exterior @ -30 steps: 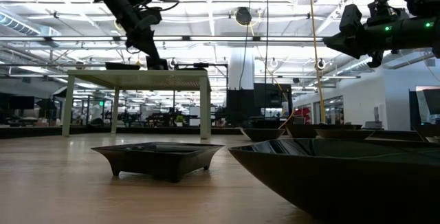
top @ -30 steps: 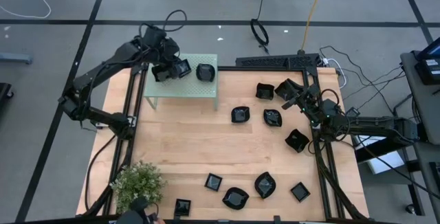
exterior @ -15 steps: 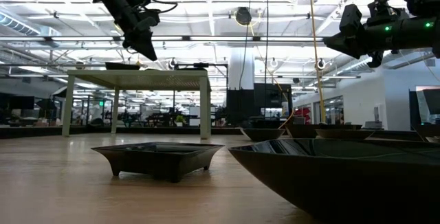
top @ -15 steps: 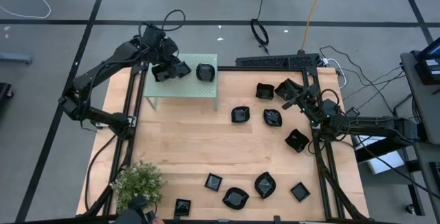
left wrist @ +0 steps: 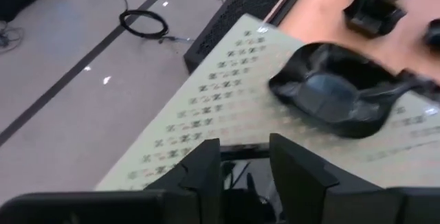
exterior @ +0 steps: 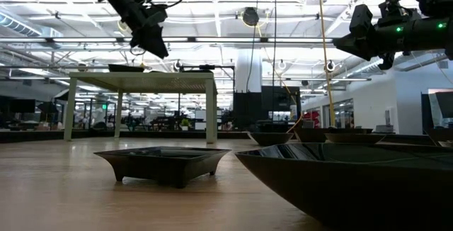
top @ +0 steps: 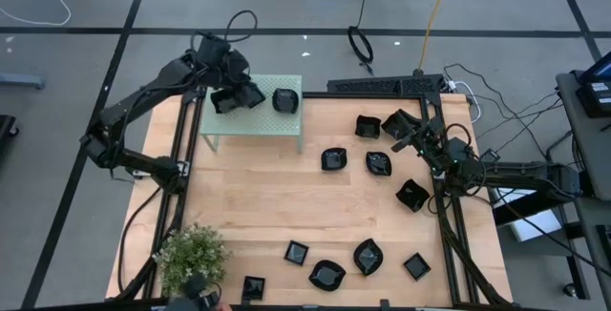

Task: Pick & Place Mini shaped plates
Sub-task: Stack the top left square plate on top of the square plate on the shelf

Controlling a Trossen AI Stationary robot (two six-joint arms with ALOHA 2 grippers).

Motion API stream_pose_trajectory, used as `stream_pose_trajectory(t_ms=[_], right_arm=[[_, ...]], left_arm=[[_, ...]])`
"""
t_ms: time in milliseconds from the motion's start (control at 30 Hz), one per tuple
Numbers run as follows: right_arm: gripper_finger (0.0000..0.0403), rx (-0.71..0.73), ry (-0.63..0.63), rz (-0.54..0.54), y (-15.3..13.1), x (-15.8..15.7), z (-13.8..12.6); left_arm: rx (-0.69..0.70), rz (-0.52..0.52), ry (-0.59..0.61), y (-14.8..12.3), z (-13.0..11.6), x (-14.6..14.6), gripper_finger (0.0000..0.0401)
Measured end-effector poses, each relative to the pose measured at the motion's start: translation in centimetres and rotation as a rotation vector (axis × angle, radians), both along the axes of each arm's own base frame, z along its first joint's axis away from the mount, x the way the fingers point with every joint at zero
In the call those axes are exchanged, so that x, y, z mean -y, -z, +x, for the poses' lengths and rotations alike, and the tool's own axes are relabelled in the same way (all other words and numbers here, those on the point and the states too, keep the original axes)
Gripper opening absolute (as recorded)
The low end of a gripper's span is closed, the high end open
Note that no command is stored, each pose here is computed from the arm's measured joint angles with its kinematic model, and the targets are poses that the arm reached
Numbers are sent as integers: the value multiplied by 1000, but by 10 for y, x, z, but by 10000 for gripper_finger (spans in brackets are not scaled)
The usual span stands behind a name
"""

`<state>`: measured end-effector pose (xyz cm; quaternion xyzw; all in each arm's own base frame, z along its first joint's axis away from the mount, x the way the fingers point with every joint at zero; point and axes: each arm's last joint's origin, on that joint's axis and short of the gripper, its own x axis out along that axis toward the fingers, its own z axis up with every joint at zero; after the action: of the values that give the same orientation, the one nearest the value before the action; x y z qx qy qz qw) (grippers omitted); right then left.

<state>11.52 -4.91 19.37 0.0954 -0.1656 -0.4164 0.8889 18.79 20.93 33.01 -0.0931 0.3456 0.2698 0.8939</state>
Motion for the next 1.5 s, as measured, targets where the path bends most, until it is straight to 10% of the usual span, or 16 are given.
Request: stream_pose_trajectory(t_ms=[667, 1100, 1500], right_arm=[[52, 0, 0, 0, 0, 0, 0], [52, 1, 0, 0, 0, 0, 0], [52, 1, 0, 0, 0, 0, 0]], left_arm=[[18, -39, 332, 2, 70, 88, 145], [73, -205, 353, 17, 120, 213, 145], [-226, -58, 884, 91, 141, 330, 145]])
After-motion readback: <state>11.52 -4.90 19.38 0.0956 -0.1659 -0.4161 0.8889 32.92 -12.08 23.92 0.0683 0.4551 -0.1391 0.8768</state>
